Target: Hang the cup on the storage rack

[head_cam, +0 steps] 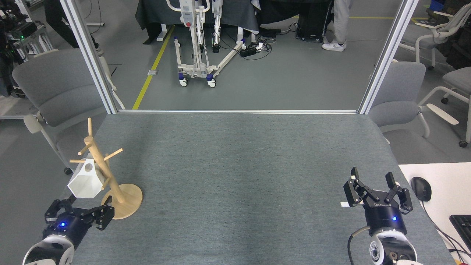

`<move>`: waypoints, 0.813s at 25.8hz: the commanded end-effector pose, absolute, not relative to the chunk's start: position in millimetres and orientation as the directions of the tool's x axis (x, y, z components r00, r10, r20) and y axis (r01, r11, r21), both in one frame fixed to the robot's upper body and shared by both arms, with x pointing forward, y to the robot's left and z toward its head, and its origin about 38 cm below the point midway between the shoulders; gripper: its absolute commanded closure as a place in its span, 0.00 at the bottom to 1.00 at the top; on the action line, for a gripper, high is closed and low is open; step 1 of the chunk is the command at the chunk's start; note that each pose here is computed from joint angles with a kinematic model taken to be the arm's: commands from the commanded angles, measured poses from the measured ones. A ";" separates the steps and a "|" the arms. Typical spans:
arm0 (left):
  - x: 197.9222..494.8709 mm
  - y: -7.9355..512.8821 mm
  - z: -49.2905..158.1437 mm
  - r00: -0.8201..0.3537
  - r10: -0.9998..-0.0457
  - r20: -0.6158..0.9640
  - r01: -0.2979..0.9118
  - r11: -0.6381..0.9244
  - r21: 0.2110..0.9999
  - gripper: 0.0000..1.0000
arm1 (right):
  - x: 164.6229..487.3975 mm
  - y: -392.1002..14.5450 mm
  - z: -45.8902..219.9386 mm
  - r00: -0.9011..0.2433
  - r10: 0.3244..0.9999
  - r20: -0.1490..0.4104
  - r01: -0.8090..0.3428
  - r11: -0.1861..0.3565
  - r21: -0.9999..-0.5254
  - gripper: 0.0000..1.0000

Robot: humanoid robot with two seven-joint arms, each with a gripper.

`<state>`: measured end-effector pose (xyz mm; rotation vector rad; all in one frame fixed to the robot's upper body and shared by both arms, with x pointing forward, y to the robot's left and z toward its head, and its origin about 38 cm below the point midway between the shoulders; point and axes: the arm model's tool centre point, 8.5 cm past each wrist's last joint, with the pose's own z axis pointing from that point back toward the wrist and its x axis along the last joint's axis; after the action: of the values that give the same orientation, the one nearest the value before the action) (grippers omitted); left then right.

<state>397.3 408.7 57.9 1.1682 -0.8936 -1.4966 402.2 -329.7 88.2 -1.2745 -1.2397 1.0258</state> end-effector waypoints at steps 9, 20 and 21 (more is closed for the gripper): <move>389.4 345.2 16.7 -0.070 -0.995 -0.068 0.282 -0.085 0.956 0.01 | 388.0 -307.9 71.8 0.072 0.994 0.077 0.052 0.073 -0.996 0.00; 408.6 203.0 39.3 -0.204 -0.979 -0.003 0.117 -0.028 0.993 0.01 | 393.6 -289.9 73.0 0.068 0.989 0.132 0.069 0.128 -0.989 0.00; 415.1 188.6 44.2 -0.200 -0.980 -0.018 0.105 -0.040 0.994 0.01 | 394.1 -288.6 73.6 0.066 0.989 0.136 0.073 0.131 -0.989 0.00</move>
<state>403.2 228.4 34.4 1.0188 -1.2394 -1.4081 392.9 -291.0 71.9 -1.1887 -1.2532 1.0341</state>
